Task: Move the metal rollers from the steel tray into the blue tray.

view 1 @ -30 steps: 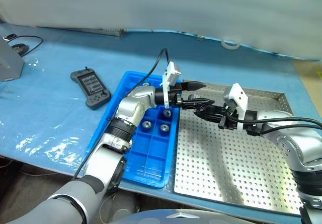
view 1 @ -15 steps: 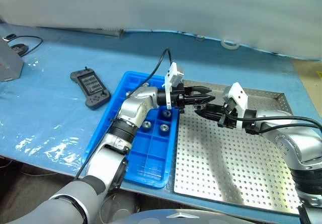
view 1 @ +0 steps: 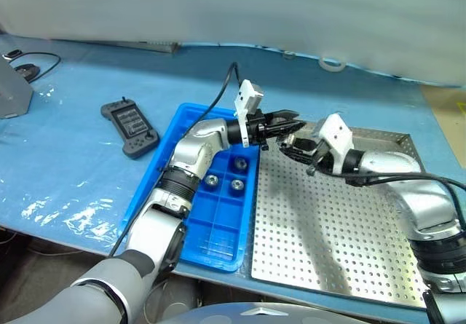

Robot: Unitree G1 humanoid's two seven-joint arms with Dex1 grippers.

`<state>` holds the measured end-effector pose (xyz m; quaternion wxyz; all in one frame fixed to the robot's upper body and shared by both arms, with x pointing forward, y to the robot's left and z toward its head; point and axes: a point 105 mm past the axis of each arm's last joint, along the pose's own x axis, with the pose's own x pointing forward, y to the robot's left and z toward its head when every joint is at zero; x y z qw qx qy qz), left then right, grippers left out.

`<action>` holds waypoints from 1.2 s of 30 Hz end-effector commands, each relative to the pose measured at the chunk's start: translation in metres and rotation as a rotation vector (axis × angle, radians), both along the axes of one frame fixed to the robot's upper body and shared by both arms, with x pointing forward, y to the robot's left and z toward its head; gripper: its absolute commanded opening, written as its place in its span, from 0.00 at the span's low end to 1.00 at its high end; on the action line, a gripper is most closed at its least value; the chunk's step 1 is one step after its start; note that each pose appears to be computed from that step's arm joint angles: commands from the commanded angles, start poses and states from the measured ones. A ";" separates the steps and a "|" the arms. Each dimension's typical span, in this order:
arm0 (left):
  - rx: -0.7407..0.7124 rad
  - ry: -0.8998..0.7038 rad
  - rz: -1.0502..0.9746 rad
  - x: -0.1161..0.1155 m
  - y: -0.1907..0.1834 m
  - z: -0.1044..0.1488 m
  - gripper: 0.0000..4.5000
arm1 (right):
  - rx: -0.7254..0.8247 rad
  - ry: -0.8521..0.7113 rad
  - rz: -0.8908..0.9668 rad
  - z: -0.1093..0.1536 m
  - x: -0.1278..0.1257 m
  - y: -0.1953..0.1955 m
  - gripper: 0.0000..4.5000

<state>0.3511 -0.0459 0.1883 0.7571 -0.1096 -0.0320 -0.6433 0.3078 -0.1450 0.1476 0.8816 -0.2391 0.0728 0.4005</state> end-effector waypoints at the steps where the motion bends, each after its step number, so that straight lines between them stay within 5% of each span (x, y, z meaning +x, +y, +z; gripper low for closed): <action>1: -0.060 -0.062 0.064 0.008 0.006 0.027 0.30 | 0.010 -0.111 -0.001 0.009 0.005 0.009 0.15; 9: -0.064 -0.056 0.095 0.011 0.009 0.027 0.30 | -0.087 -0.145 -0.050 -0.005 0.016 -0.009 0.15; 14: -0.154 -0.054 0.193 0.027 0.025 0.058 0.30 | -0.403 -0.247 -0.016 -0.025 0.019 -0.031 0.15; 17: -0.174 -0.078 0.184 0.024 0.037 0.071 0.30 | -0.448 -0.283 -0.010 -0.022 0.021 -0.038 0.15; 21: -0.047 -0.151 0.079 -0.004 0.064 0.051 0.30 | -0.205 -0.224 -0.032 0.001 0.013 -0.032 0.15; 27: 0.264 -0.261 0.077 -0.028 0.124 0.002 0.30 | 0.340 0.070 0.159 0.046 -0.036 0.008 0.15; 29: 0.410 -0.309 0.105 -0.027 0.147 -0.016 0.30 | 0.294 0.200 0.245 0.029 -0.055 0.016 0.15; 32: 0.435 -0.294 0.168 -0.018 0.167 -0.015 0.30 | 0.118 0.298 0.285 -0.012 -0.065 0.017 0.15; 36: 0.464 -0.303 0.180 -0.024 0.179 -0.018 0.30 | 0.100 0.306 0.413 -0.014 -0.062 0.041 0.15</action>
